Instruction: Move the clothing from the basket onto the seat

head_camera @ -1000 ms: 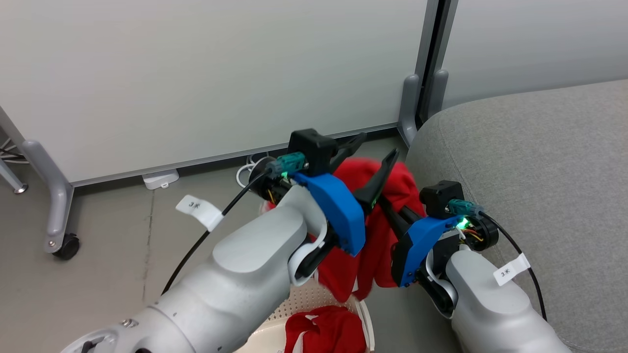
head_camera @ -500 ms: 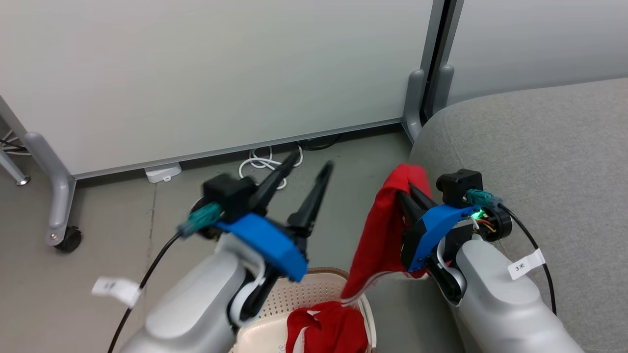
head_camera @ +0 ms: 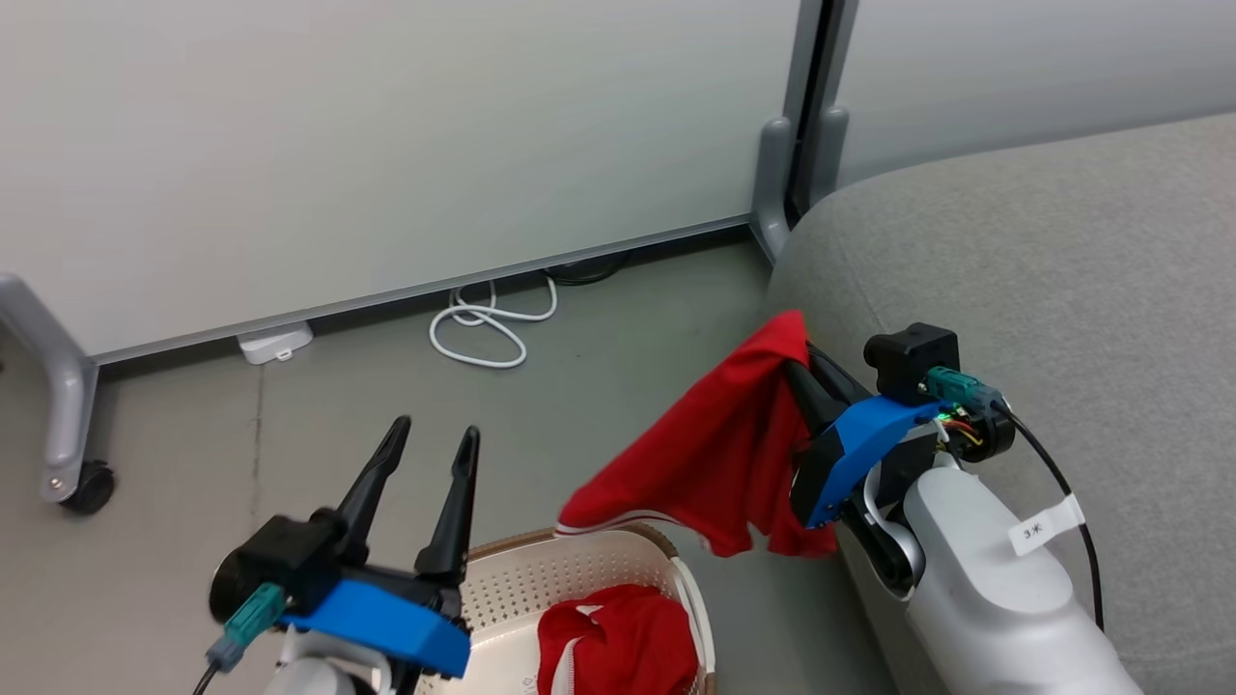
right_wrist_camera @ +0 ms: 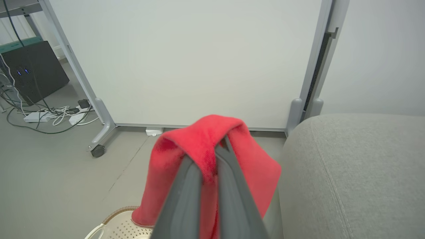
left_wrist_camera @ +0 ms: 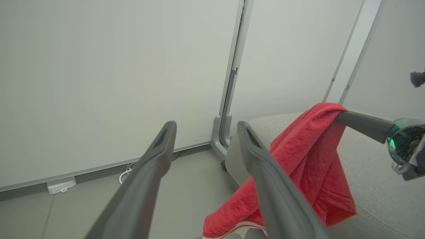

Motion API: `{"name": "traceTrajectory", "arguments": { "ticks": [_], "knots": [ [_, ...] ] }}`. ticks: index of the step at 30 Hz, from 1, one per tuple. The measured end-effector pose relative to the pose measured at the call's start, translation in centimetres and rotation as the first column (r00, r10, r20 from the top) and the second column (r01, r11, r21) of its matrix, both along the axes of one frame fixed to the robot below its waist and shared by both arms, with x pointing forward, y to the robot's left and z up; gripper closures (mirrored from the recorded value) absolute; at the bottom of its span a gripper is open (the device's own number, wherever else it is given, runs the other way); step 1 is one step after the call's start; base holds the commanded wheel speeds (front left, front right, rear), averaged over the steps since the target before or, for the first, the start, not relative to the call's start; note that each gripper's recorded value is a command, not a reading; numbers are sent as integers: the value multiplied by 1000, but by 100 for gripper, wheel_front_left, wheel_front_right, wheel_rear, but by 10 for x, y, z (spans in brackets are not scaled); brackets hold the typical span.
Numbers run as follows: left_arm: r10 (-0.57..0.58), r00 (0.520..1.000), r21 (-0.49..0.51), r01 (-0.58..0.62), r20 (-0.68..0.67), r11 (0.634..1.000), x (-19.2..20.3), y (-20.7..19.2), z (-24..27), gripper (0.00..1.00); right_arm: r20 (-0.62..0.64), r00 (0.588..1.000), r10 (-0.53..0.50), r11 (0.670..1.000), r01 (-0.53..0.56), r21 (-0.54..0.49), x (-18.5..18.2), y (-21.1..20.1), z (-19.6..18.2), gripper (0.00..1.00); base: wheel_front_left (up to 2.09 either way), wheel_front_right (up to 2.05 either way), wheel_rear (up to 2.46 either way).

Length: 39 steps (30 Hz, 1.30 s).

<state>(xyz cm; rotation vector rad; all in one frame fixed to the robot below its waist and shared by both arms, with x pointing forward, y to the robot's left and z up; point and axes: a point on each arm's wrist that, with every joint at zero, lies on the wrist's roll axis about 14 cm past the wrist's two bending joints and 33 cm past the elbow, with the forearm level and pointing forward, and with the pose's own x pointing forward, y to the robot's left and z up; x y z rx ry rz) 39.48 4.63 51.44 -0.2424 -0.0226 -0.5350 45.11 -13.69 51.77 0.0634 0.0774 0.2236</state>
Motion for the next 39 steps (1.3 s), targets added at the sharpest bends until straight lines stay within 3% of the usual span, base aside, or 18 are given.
{"name": "traceTrajectory", "arguments": {
  "ticks": [10, 21, 31, 39],
  "knots": [
    [17, 998, 24, -15, -55, 1000, -7, 4, -28, 0, -6, 996, -93, 996, 93, 7, -24, -35, 1, 100, 0, 0, 0],
    [-148, 988, 23, 149, -44, 989, -2, -55, -29, 0, -25, 970, -241, 970, 242, 14, -64, -86, 0, 100, 0, 0, 0],
    [-341, 938, 20, 343, -61, 939, -10, -114, -38, 0, -55, 917, -394, 918, 396, 19, -107, -134, -9, 100, 0, 0, 0],
    [-408, 910, 3, 409, -69, 913, -5, -136, -43, 0, -69, 888, -454, 889, 457, 18, -118, -151, -15, 100, 0, 0, 0]
  ]
}}
